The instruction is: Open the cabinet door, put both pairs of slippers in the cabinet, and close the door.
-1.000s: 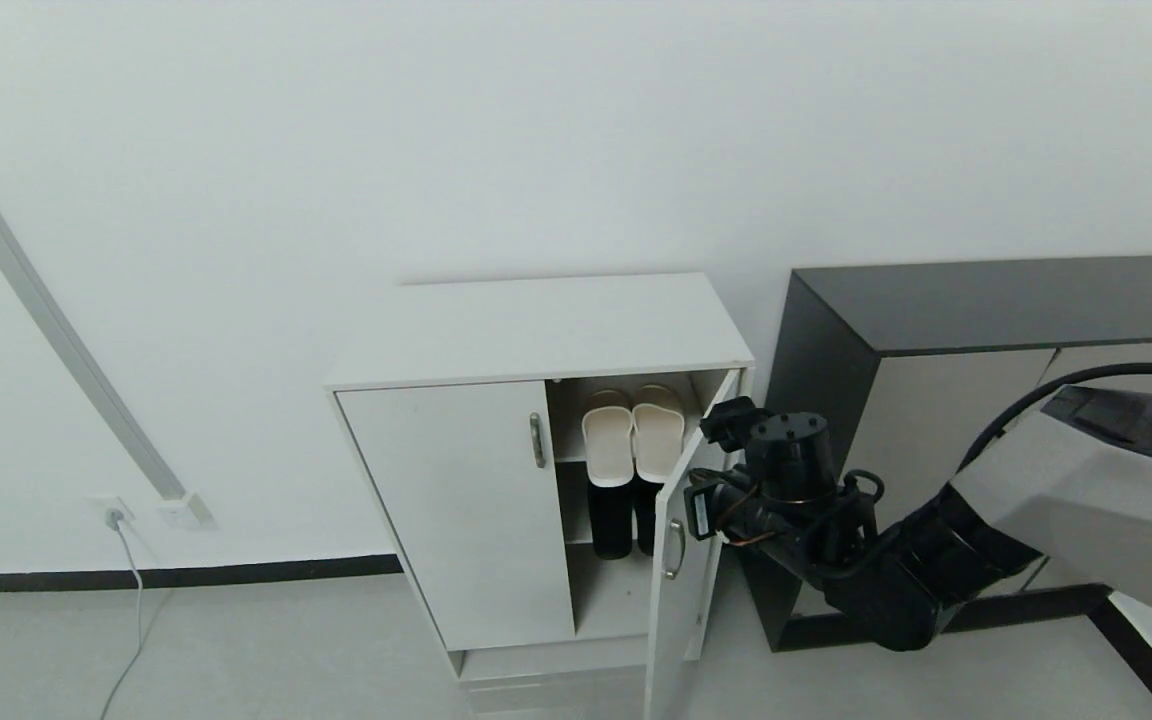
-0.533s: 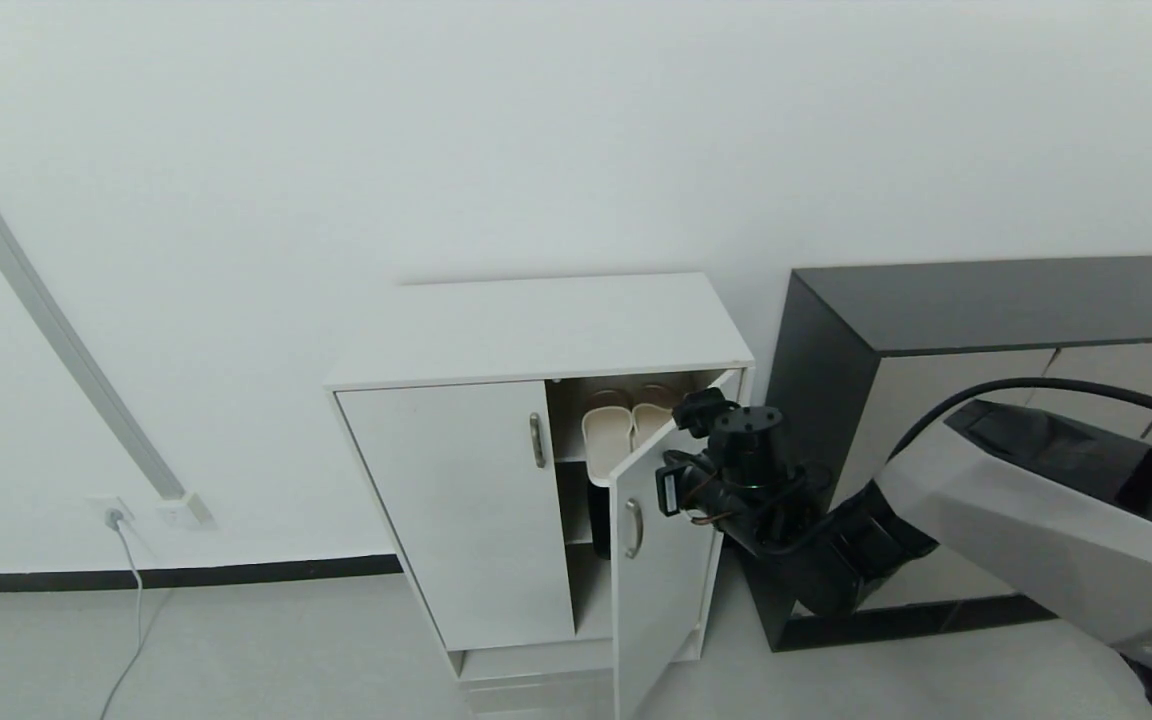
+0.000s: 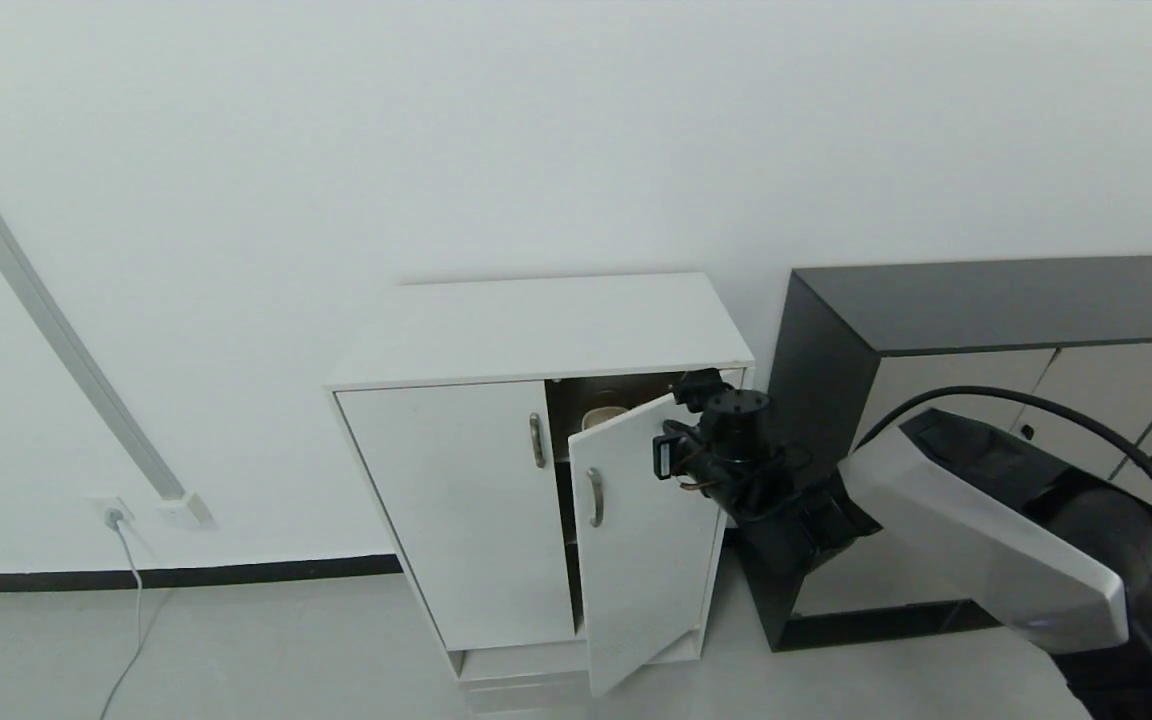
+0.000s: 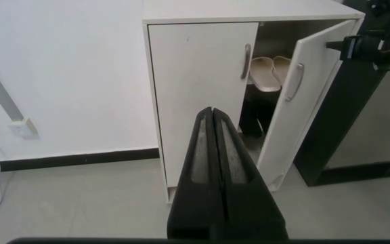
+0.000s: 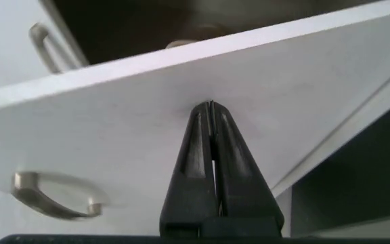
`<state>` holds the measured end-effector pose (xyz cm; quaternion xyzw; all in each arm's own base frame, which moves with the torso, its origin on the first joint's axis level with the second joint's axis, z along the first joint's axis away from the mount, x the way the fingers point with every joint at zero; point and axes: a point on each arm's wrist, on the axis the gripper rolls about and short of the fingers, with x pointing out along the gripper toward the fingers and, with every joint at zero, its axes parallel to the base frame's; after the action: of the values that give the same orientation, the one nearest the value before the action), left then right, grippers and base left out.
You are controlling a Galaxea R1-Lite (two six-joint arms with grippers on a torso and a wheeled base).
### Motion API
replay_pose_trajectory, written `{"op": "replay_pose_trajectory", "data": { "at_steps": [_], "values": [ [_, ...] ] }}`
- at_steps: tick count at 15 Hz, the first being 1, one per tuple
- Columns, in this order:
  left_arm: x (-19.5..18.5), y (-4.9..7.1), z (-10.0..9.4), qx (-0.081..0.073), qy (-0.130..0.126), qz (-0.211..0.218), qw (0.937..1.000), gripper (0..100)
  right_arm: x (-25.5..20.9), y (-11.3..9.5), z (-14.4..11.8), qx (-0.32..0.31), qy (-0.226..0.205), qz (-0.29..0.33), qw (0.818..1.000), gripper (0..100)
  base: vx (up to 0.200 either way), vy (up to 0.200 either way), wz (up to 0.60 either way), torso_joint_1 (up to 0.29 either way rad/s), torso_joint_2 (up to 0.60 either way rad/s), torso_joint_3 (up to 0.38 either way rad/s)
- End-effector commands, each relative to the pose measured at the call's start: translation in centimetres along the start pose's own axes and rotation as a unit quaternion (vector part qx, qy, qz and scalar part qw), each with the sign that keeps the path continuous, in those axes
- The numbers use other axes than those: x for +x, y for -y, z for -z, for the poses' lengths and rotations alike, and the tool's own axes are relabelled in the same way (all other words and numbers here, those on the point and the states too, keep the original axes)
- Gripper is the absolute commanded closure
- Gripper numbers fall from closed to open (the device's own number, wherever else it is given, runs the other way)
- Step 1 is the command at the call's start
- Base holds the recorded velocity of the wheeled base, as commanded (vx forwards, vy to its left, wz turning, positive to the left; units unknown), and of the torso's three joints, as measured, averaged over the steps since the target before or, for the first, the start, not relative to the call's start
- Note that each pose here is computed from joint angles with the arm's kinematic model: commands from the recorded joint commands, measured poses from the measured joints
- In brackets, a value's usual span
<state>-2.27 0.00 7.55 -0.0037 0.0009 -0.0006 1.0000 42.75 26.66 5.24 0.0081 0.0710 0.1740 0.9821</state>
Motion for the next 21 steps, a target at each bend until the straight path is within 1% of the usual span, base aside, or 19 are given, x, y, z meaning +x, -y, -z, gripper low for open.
{"op": "replay_pose_trajectory", "data": {
  "at_steps": [1,3,5,10,14,21],
  "values": [
    [0.0,0.0,0.0,0.000,-0.001,0.000,1.0000,100,1.5,0.5,1.2,0.001,0.001,0.007,1.000,100,0.000,0.000,0.00,0.000,0.00,0.000],
    [0.0,0.0,0.0,0.000,-0.001,0.000,1.0000,100,1.9,0.9,0.9,0.001,-0.004,0.012,1.000,100,0.000,0.000,0.00,0.000,0.00,0.000],
    [0.0,0.0,0.0,0.000,-0.001,0.000,1.0000,100,2.6,1.4,0.5,0.002,0.000,0.018,1.000,100,0.000,0.000,0.00,0.000,0.00,0.000],
    [0.0,0.0,0.0,0.000,-0.001,0.000,1.0000,100,4.1,2.4,0.5,0.004,0.004,0.030,1.000,100,0.000,0.000,0.00,0.000,0.00,0.000],
    [0.0,0.0,0.0,0.000,-0.001,0.000,1.0000,100,4.4,2.4,0.1,0.005,0.007,0.031,0.999,100,0.000,0.000,0.00,0.000,0.00,0.000],
    [0.0,0.0,0.0,0.000,-0.001,0.000,1.0000,100,4.9,2.5,0.1,0.004,0.008,0.032,0.999,100,0.000,0.000,0.00,0.000,0.00,0.000]
  ]
}}
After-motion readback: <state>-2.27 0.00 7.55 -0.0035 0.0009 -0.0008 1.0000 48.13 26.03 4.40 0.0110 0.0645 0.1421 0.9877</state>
